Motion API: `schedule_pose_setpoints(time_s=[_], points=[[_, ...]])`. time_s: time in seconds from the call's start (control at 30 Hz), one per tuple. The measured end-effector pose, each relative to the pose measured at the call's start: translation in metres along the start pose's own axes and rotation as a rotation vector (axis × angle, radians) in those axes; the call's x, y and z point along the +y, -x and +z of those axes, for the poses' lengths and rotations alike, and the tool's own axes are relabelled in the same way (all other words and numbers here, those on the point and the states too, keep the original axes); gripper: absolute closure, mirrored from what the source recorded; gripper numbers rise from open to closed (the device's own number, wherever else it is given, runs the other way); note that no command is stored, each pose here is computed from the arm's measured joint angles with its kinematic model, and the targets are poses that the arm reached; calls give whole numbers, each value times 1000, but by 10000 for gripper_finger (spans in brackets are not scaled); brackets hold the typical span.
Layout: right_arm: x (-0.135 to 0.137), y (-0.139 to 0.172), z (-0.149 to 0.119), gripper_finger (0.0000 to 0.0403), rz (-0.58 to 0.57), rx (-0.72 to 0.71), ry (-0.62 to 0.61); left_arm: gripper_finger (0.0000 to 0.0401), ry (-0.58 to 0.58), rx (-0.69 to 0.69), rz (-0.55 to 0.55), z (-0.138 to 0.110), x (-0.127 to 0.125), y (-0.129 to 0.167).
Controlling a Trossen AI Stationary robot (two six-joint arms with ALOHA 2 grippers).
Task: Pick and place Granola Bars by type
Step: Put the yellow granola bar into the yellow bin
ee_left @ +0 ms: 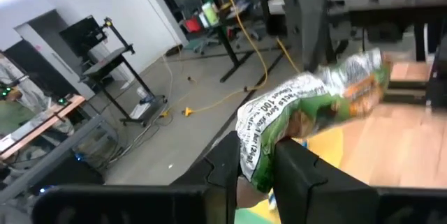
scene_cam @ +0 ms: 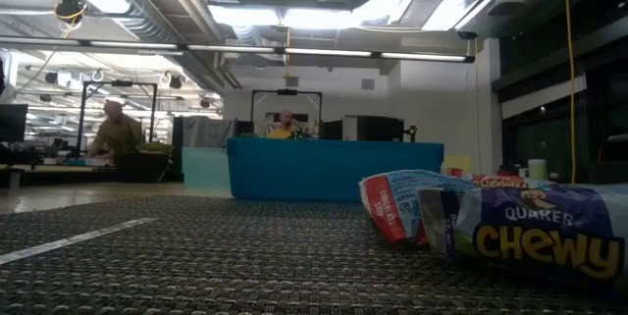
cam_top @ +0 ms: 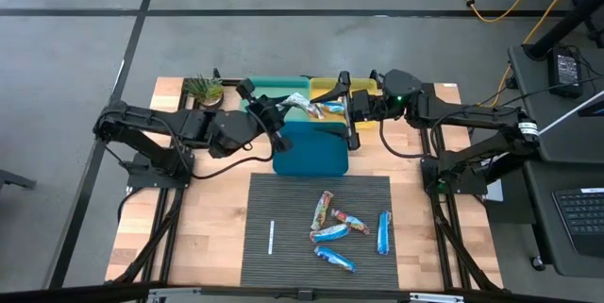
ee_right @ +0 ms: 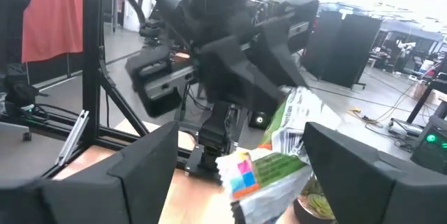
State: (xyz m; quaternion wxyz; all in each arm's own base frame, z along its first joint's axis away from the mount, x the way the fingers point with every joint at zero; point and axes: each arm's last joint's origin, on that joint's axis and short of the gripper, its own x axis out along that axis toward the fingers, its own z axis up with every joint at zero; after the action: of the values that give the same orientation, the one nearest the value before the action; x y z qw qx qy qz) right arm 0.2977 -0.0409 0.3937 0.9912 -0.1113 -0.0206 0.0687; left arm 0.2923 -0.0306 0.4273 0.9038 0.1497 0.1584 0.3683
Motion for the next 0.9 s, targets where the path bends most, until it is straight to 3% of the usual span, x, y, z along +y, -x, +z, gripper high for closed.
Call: schedule_pose_setpoints(time_s=[0.5,0.9], points=[[-2,0,0,170,-58,15,50,343,13,-79,-19,11,-5,10],[-9,2,-4,163,-143,55,49,343,4,-99,-33,13,-9,17]])
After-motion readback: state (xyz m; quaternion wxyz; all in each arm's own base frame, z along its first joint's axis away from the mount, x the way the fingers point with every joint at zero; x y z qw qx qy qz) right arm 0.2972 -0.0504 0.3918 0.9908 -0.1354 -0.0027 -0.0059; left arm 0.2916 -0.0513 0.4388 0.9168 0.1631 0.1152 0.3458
